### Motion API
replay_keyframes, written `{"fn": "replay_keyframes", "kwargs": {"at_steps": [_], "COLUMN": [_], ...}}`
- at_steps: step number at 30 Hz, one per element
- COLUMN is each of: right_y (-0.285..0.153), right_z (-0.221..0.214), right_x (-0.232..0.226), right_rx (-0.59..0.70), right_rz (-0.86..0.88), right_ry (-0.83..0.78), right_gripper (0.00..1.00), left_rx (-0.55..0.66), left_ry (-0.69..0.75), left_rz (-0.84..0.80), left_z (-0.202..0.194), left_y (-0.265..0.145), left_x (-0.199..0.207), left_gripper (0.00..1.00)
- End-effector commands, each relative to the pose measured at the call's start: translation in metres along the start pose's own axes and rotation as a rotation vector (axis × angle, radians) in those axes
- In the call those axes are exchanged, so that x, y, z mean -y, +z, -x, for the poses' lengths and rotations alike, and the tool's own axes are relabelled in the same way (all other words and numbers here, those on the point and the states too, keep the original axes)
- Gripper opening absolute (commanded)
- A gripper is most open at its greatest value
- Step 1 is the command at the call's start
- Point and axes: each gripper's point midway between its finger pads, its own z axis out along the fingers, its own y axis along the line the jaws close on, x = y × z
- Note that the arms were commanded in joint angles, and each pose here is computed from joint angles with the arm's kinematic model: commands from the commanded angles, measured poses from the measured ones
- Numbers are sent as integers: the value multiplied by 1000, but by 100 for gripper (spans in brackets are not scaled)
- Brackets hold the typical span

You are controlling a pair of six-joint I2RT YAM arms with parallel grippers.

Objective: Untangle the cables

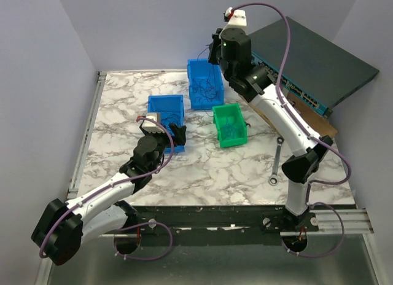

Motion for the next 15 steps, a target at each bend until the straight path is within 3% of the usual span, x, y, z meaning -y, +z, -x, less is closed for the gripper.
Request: {"fn": "replay_keyframes", "kwargs": {"at_steps": [1, 10, 15], "right_y": [30, 74, 106], "right_z": [38, 71, 34], "right_x": [10, 35, 32], "right_rx": [164, 386, 351], "right_rz": [-57, -77, -37], "right_ry": [-6, 101, 87], "right_gripper": [1, 1, 1], "left_rx": [6, -11, -19], "left_ry": [-1, 15, 20], "left_rz": [-2, -41, -55], "left_z": [1, -3, -4], "left_y": [3, 5, 5], "left_x": [2, 9, 12], "left_gripper": [89, 89, 89]}}
